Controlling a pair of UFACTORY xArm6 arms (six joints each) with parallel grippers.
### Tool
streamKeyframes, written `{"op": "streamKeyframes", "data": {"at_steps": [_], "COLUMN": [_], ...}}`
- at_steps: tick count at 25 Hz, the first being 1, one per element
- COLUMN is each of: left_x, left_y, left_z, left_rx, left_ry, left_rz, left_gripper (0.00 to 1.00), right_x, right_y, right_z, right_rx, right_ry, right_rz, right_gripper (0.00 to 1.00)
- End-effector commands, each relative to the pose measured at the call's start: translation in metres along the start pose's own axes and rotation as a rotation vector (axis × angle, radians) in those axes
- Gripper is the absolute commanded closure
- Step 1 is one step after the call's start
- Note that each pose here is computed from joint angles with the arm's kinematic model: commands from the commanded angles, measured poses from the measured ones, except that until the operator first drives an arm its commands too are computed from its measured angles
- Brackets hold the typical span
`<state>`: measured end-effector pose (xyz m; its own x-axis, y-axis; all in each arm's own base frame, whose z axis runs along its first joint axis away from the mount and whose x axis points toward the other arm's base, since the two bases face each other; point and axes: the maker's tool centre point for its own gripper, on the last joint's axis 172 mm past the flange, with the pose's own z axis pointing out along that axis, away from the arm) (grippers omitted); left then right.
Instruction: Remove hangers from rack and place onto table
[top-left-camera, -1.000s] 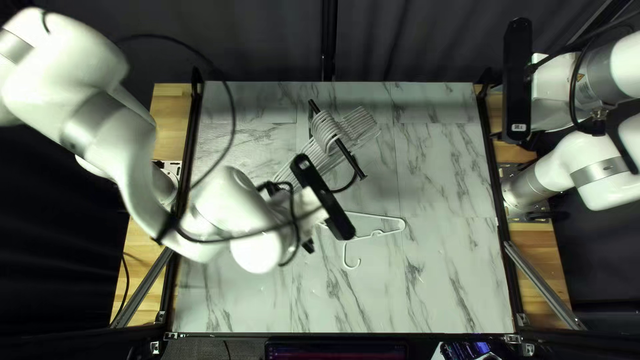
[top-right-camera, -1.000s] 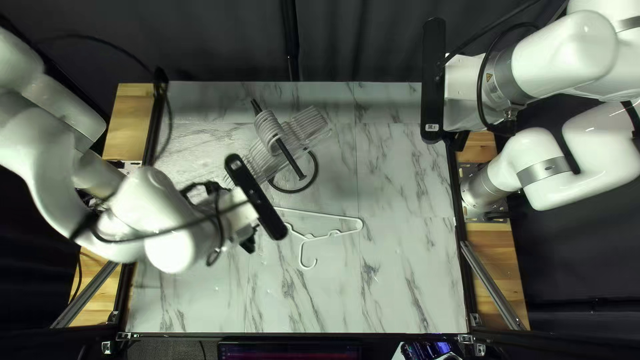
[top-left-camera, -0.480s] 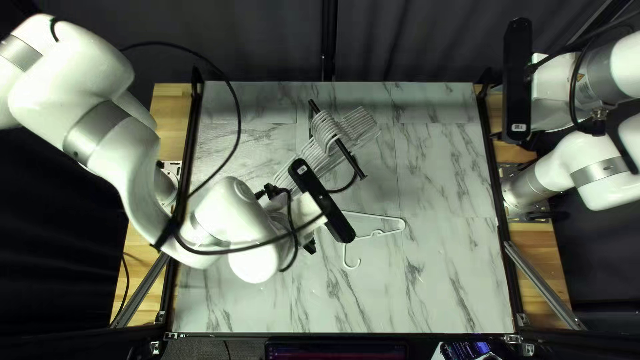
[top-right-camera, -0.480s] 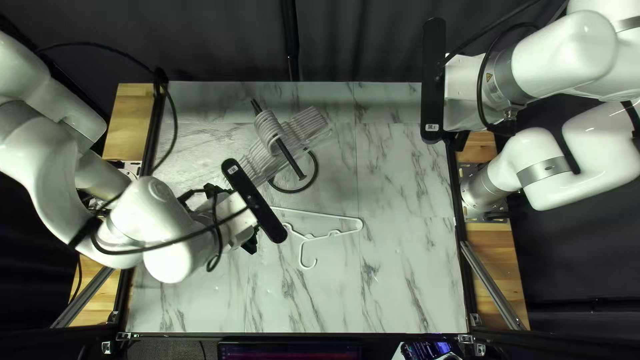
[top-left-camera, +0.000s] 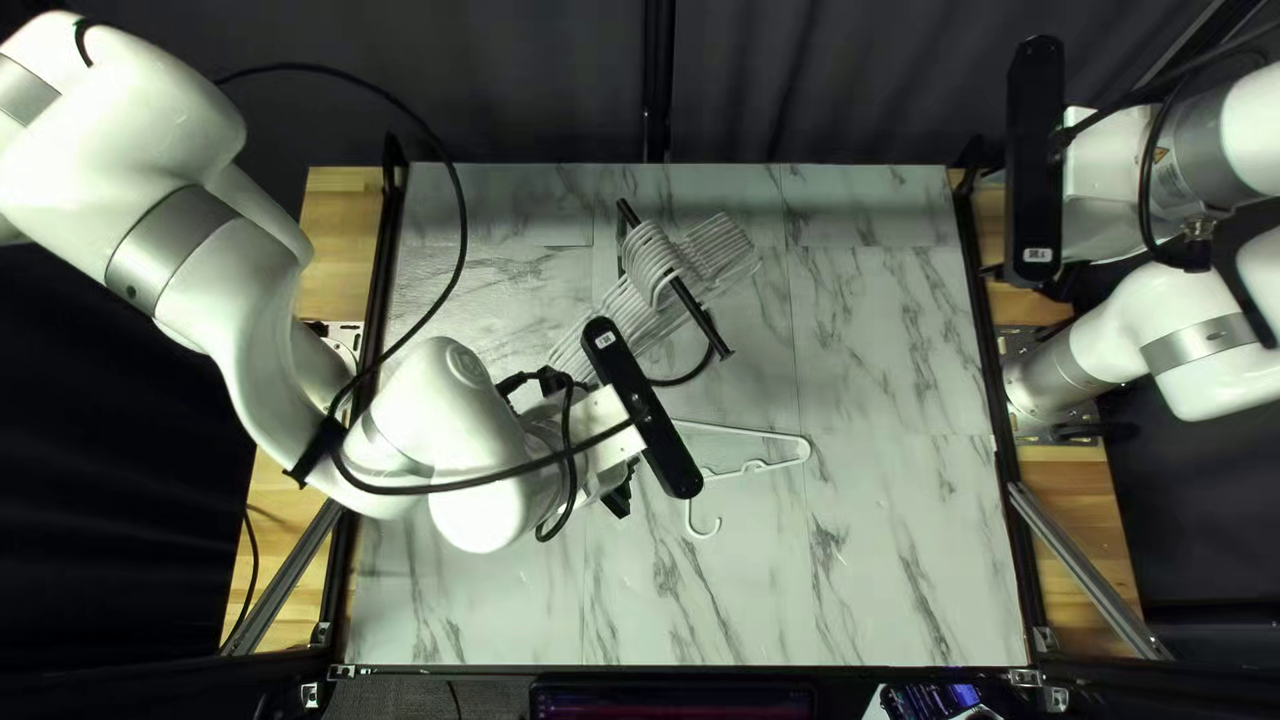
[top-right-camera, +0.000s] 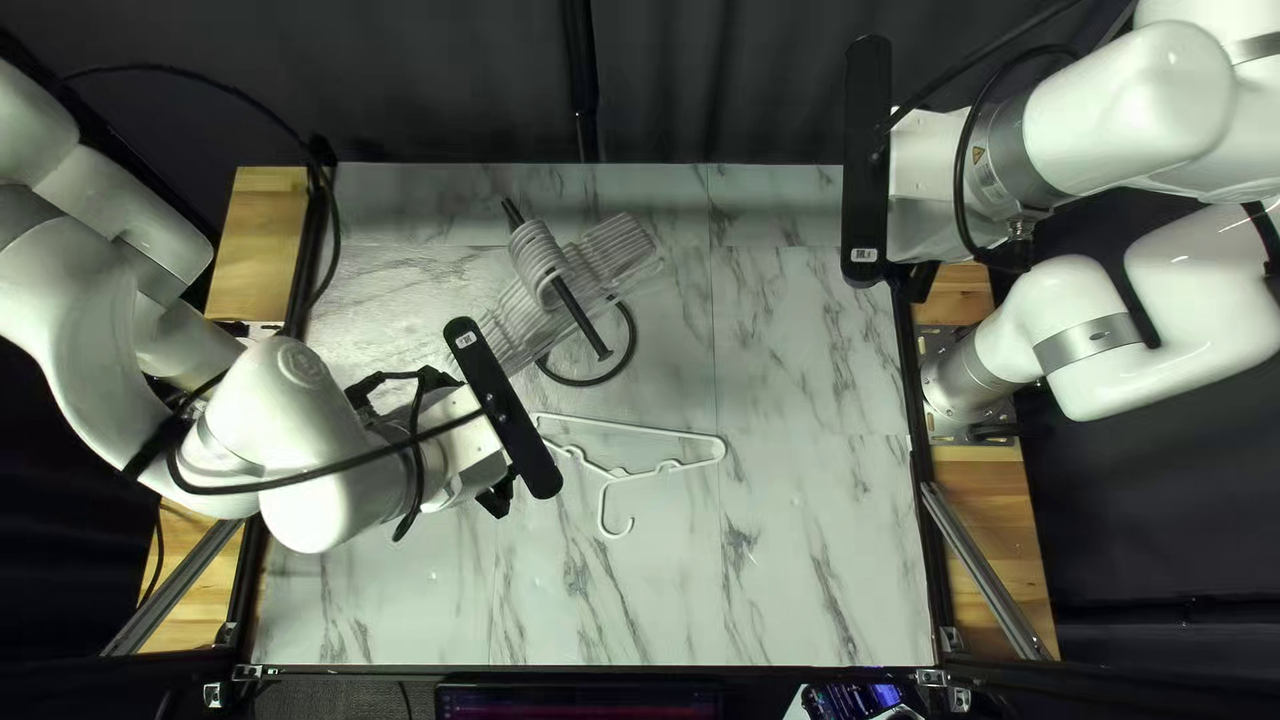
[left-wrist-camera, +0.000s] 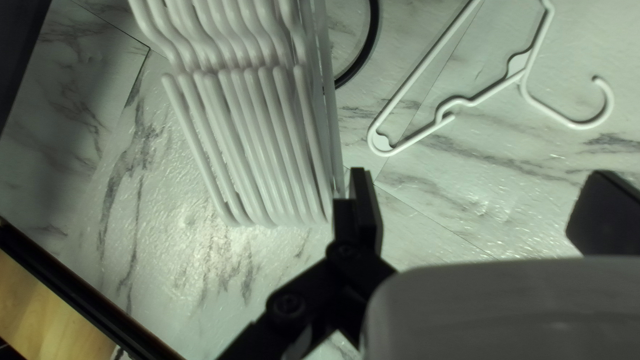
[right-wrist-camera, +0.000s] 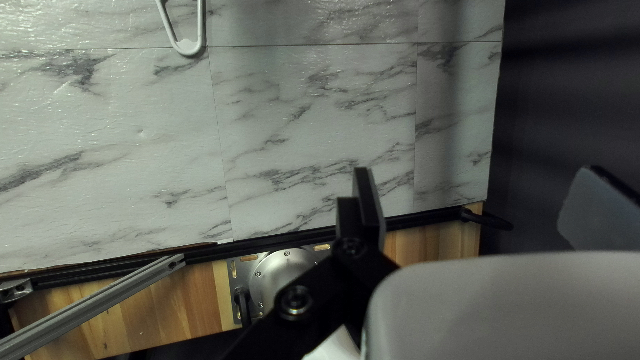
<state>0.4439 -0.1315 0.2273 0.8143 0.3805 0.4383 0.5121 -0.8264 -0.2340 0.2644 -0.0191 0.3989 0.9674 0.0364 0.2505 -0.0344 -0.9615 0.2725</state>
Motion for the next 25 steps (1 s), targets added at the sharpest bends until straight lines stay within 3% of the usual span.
{"op": "streamKeyframes", "data": {"at_steps": [1,8,25], "left_x": [-0.003,-0.002,0.000], "left_y": [-0.002,-0.009,-0.018], "left_z": [0.002,0.009,0.020], "left_rx": [0.015,0.009,-0.006], "left_ry": [0.009,0.041,0.029], "left_rz": [0.000,0.029,0.027], "left_gripper": [0.00,0.00,0.00], "right_x": [0.000,0.000,0.000], "right_y": [0.000,0.000,0.000], "right_z": [0.000,0.000,0.000], "right_rx": [0.000,0.000,0.000], "right_ry": [0.000,0.000,0.000], "right_rz": [0.000,0.000,0.000], "right_gripper": [0.00,0.00,0.00]}}
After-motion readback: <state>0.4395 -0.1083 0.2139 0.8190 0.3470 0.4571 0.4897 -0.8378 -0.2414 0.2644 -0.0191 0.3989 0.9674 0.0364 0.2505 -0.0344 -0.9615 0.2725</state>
